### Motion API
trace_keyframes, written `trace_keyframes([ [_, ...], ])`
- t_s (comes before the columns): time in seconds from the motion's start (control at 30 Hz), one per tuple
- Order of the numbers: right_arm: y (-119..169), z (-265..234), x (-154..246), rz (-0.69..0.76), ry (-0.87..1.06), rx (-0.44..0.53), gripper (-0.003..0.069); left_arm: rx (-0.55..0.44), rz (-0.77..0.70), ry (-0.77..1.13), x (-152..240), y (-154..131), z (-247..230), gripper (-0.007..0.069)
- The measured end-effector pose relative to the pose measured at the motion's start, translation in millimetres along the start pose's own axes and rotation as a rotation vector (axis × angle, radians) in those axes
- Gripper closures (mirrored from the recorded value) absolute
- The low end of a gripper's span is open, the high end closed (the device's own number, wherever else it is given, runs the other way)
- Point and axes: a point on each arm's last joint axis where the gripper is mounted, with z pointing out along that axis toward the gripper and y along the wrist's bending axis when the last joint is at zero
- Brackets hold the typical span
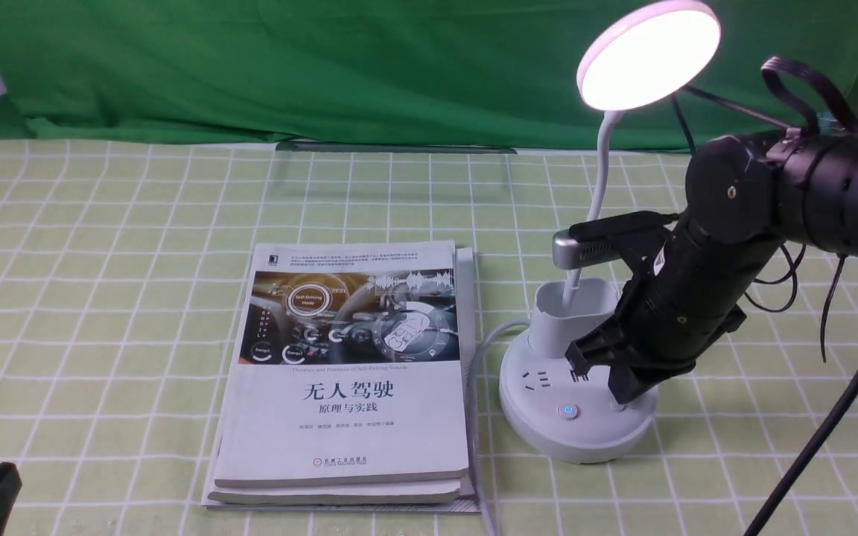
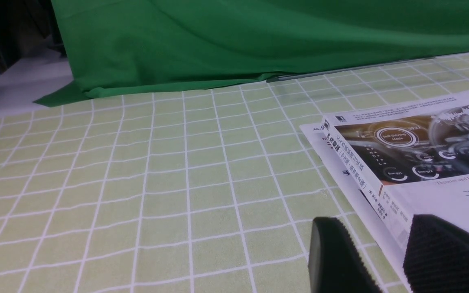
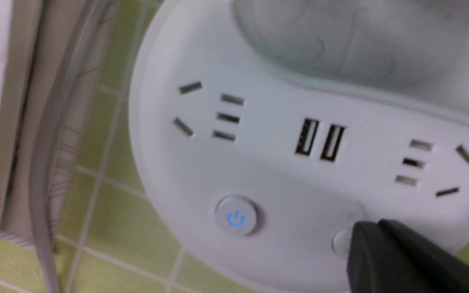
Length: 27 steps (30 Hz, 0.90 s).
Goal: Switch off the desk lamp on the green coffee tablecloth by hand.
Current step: 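Press the power button on the lamp base to turn the lamp off with the right gripper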
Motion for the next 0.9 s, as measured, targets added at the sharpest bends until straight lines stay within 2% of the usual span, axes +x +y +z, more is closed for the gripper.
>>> trace_keyframes([
  [0.13,4.4,-5.5,0.7,-0.012,-0.015,-0.001,0.0615,0.000,0.000,0.000,0.0,0.0,0.0,0.0383],
  [0.57,4.9,19.3,-3.4,-0.011,0.054,-0.005,0.0614,0.000,0.000,0.000,0.0,0.0,0.0,0.0383],
  [0.83,6.1,3.9,0.1,-0.016,0.013,-0.003,0.0615,0.000,0.000,0.000,0.0,0.0,0.0,0.0383],
  [0.9,7.7,-12.6,1.7,-0.020,-0.032,-0.002,0.0615,0.000,0.000,0.000,0.0,0.0,0.0,0.0383],
])
